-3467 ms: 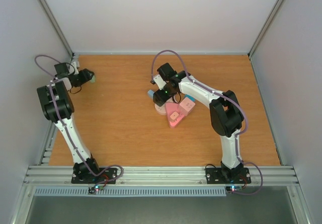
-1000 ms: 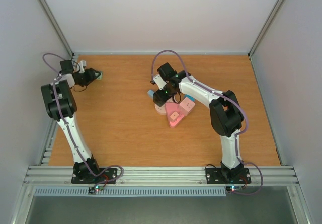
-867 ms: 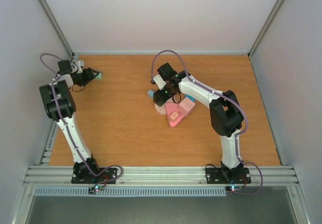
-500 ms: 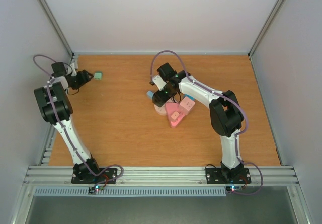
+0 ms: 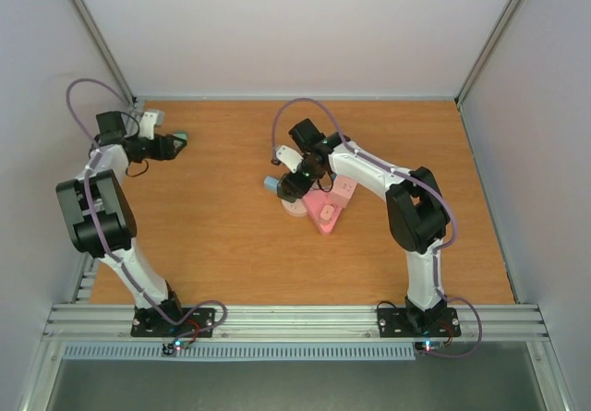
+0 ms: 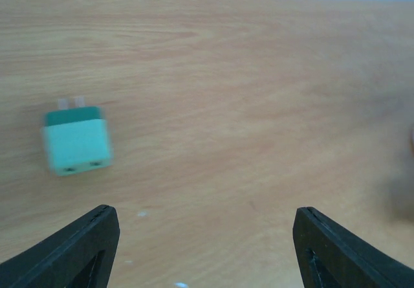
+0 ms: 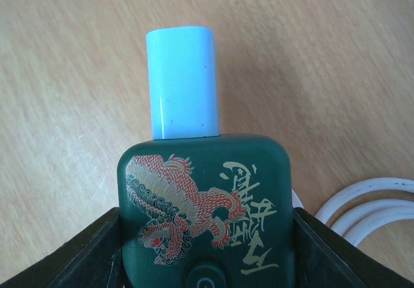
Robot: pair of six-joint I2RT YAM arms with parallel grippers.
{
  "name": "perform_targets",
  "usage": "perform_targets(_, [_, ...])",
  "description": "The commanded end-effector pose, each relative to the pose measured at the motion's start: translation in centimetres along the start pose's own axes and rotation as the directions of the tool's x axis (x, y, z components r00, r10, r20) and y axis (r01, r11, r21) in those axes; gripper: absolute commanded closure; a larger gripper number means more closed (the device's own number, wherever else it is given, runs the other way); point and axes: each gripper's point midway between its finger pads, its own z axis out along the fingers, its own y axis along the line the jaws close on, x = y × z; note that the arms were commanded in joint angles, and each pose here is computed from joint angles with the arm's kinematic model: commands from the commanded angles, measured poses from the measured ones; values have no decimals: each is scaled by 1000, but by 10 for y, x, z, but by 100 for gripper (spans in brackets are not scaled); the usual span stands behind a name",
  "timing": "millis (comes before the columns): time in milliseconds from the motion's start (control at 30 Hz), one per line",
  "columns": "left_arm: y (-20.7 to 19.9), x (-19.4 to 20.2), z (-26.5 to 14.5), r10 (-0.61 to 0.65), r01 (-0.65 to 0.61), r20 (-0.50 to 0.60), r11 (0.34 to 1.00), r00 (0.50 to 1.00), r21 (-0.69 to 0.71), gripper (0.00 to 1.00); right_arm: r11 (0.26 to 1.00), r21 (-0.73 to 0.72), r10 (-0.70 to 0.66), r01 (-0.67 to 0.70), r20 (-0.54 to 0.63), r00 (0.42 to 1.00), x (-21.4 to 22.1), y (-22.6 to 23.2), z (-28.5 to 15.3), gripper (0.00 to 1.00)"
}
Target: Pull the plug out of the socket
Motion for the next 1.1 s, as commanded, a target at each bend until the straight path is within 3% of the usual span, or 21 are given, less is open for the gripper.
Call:
perform_targets(0, [-63, 27, 1, 303, -296, -17, 939, 953, 173, 24, 983, -183, -32, -5, -200, 979, 63, 48, 19, 75])
perform_targets(167, [-119, 40, 2, 455, -446, 37, 847, 890, 289, 25, 977, -210, -80, 32, -228, 970, 86, 57, 16, 75])
perform_targets(367, [-188, 47, 7, 553, -567, 153, 737, 819, 368, 25, 974, -219, -109, 52, -258, 960, 110, 62, 10, 75])
perform_targets(633, [-280, 71, 18, 537, -602, 284, 635, 794, 484, 25, 974, -218, -116, 55, -280, 953, 137, 63, -3, 75])
perform_targets(833, [-319, 102, 22, 553, -633, 333, 543, 764, 552, 26, 972, -222, -142, 78, -291, 946, 160, 64, -14, 75])
perform_targets(1067, [-357, 139, 23, 608, -692, 396, 387, 688, 609, 26, 970, -221, -164, 98, -303, 939, 180, 63, -25, 75])
